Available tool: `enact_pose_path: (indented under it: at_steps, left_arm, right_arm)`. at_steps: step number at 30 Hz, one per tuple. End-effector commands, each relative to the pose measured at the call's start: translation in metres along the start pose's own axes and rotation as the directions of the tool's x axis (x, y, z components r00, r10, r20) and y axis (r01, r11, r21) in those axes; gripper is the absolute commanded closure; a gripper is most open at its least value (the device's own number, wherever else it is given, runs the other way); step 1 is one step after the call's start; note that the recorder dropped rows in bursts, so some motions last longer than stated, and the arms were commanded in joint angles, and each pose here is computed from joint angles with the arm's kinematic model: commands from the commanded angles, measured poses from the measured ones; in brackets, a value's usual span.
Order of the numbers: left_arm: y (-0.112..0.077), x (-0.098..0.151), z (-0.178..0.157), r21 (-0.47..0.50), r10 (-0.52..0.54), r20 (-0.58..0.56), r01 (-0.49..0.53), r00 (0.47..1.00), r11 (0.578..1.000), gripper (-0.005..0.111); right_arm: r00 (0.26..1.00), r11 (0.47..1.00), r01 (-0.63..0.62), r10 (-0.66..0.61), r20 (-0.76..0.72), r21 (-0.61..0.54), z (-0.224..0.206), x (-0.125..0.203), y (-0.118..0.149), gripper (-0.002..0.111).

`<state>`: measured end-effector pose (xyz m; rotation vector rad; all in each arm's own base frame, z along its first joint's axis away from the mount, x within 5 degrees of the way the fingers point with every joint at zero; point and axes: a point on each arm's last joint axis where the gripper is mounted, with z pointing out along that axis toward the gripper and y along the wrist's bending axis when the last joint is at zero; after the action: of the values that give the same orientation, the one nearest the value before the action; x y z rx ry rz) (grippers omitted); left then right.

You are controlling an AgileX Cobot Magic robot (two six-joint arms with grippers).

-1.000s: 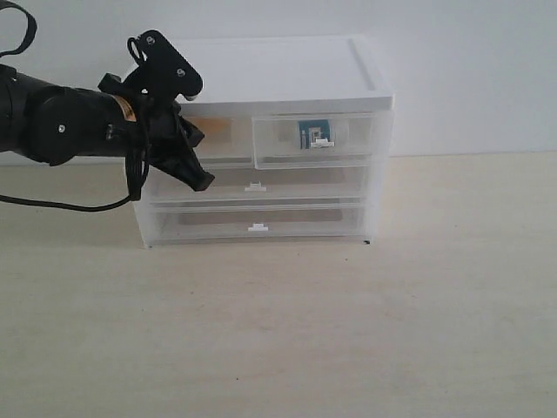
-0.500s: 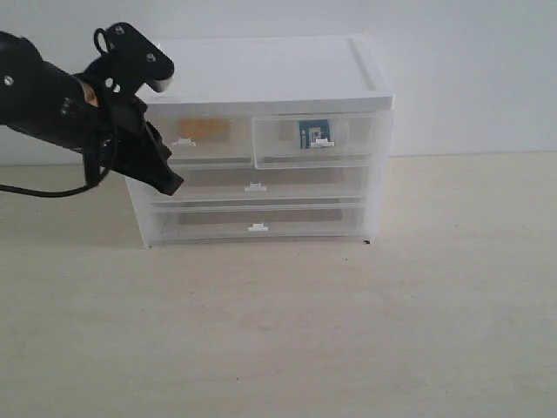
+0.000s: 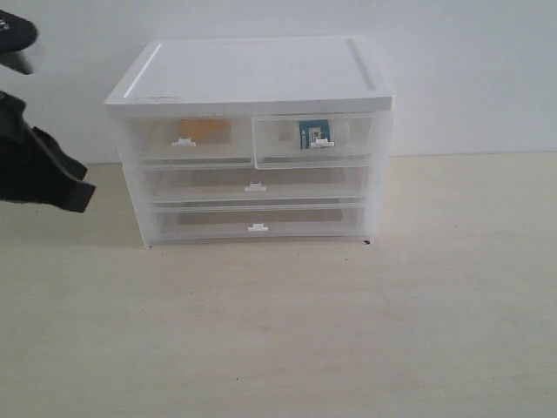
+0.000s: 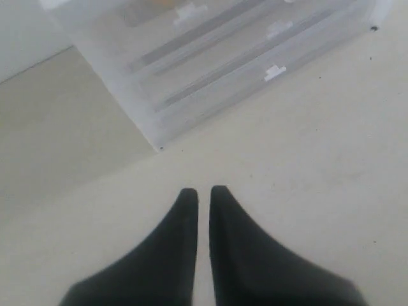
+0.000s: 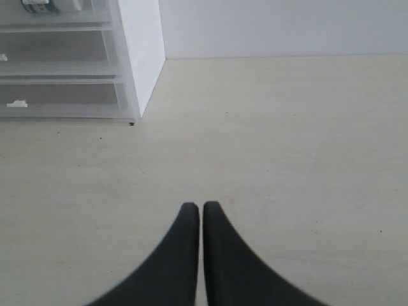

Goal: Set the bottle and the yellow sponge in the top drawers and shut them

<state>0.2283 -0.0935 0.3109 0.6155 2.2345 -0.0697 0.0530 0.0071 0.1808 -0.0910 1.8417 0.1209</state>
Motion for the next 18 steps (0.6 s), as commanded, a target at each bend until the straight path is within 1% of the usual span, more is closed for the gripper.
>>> enact_pose_path:
  at_steps: [1, 5, 9, 10, 15, 18]
  left_arm:
    - [-0.003, 0.023, -0.024, 0.006, -0.132, 0.071, 0.131, 0.989, 0.991, 0.103]
    - [-0.005, 0.047, -0.042, 0.004, -0.147, 0.068, 0.147, 0.987, 0.989, 0.103]
    - [-0.008, 0.067, -0.062, 0.015, -0.304, 0.036, 0.303, 0.952, 0.953, 0.103]
    - [-0.008, 0.071, -0.067, 0.014, -0.327, 0.026, 0.327, 0.945, 0.945, 0.103]
    - [-0.009, 0.086, -0.085, -0.007, -0.346, -0.036, 0.346, 0.937, 0.938, 0.103]
    - [-0.006, 0.093, -0.087, -0.038, -0.308, -0.011, 0.307, 0.951, 0.951, 0.103]
  right_arm:
    - [1.0, 1.0, 0.002, -0.002, 0.011, 0.002, 0.0, -0.001, 0.0, 0.108]
    - [1.0, 1.0, 0.002, -0.002, 0.011, 0.002, 0.0, -0.001, 0.0, 0.108]
    - [1.0, 1.0, 0.002, -0.002, 0.011, 0.002, 0.0, -0.001, 0.0, 0.108]
    - [1.0, 1.0, 0.002, -0.002, 0.011, 0.002, 0.0, -0.001, 0.0, 0.108]
    - [1.0, 1.0, 0.002, -0.002, 0.011, 0.002, 0.0, -0.001, 0.0, 0.108]
    - [1.0, 1.0, 0.002, -0.002, 0.011, 0.002, 0.0, -0.001, 0.0, 0.108]
